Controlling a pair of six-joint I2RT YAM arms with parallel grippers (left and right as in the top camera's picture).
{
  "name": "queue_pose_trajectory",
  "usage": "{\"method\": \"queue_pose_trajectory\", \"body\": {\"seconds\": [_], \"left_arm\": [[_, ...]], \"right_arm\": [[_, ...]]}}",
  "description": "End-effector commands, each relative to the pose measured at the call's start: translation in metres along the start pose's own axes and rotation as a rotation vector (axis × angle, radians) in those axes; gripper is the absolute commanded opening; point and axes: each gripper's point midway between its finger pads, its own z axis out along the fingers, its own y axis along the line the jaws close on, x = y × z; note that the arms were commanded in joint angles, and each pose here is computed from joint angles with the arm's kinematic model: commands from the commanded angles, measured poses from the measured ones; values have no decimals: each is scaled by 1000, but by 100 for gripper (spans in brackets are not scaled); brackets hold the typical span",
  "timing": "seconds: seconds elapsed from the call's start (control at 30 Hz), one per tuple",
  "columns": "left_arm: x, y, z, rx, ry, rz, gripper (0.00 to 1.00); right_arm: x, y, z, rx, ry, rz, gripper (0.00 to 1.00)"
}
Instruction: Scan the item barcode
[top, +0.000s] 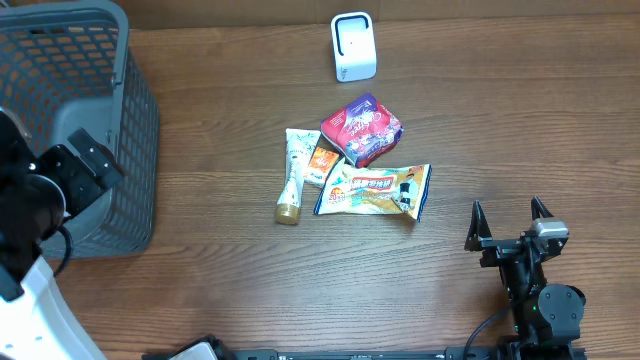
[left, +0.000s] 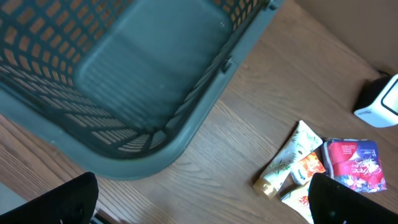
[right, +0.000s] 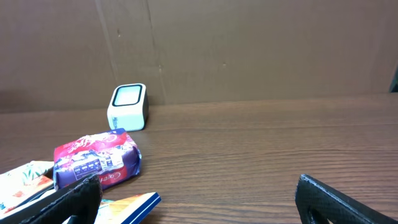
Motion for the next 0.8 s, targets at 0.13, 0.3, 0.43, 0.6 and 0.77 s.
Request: {"method": "queue_pose_trajectory", "body": {"seconds": [0.13,0.3,0.43,0.6,0.77], "left_arm": [[-1,-4,16,17,59,-22,100],[-1,-4,18,16,65,-23,100],[-1,-4,19,15,69,-23,100],[-2,-4,20,12,72,-22,100],[-2,-4,20,12,72,-22,100]], "right_arm": [[1,-2,0,11,-6,-7,100],[1,-2,0,11,-6,-7,100],[1,-2,0,11,-6,-7,100],[1,-2,0,11,-6,-7,100],[1,-2,0,11,-6,-7,100]]}}
